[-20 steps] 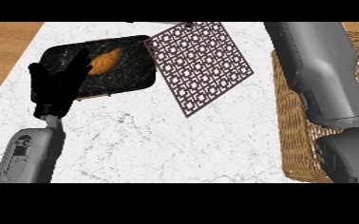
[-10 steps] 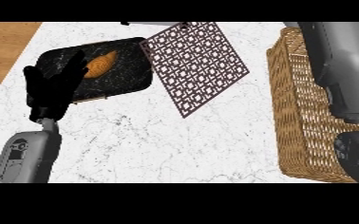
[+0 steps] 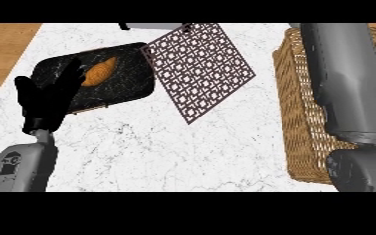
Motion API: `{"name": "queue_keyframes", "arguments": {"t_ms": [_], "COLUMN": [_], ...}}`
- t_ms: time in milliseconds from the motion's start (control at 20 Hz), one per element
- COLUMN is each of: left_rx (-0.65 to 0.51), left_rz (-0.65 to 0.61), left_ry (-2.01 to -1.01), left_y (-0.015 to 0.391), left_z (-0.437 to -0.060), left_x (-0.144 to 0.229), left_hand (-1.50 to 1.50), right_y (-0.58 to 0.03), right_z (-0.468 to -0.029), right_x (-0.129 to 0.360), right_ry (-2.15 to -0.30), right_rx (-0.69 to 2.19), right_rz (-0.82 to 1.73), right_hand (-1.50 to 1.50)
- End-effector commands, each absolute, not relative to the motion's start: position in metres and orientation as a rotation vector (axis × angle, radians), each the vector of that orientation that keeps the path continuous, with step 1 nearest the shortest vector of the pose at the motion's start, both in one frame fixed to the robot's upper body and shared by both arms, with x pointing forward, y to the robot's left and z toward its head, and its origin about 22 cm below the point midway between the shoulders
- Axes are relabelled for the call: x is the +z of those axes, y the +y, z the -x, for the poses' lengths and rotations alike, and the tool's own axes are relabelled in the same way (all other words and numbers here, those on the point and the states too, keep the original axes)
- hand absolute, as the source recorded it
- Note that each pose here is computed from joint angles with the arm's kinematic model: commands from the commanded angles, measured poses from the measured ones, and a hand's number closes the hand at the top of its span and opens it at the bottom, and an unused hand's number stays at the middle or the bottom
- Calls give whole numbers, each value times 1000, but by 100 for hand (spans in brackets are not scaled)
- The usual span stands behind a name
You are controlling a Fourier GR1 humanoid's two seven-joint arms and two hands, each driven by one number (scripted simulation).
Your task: Pick the bell pepper from the placemat and place it in the basket
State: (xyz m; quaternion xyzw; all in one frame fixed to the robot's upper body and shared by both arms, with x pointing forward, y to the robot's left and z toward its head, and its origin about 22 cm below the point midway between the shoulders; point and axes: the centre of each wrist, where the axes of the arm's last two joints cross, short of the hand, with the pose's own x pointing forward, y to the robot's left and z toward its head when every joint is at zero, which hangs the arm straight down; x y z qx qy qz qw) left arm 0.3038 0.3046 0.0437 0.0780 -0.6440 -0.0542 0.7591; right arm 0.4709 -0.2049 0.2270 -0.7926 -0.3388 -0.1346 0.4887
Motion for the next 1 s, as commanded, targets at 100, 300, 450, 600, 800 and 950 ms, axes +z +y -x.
{"name": "queue_keyframes", "arguments": {"t_ms": [100,300,450,600,800,950], "left_rx": [-89,-98,-72,-97,-98,-95], "left_rz": [-177,-170,-185,-189,-172,-168], "left_ry": [-1388,-1393,-1382,-1404,-1400,-1408], "left_y": [309,299,313,315,315,304], "left_z": [-297,-301,-299,-303,-308,-303], "left_x": [36,46,40,55,63,49], "left_hand": [0,0,0,0,0,0], "right_y": [-198,-196,-242,-242,-230,-228], "right_z": [-462,-454,-440,-436,-439,-439], "right_x": [202,171,177,159,154,158], "right_ry": [-699,-671,-605,-566,-636,-708], "right_rx": [-590,-584,-764,-756,-719,-734], "right_rz": [1837,1831,1880,1869,1843,1873], "right_hand": [150,150,-150,-150,-150,-150]}}
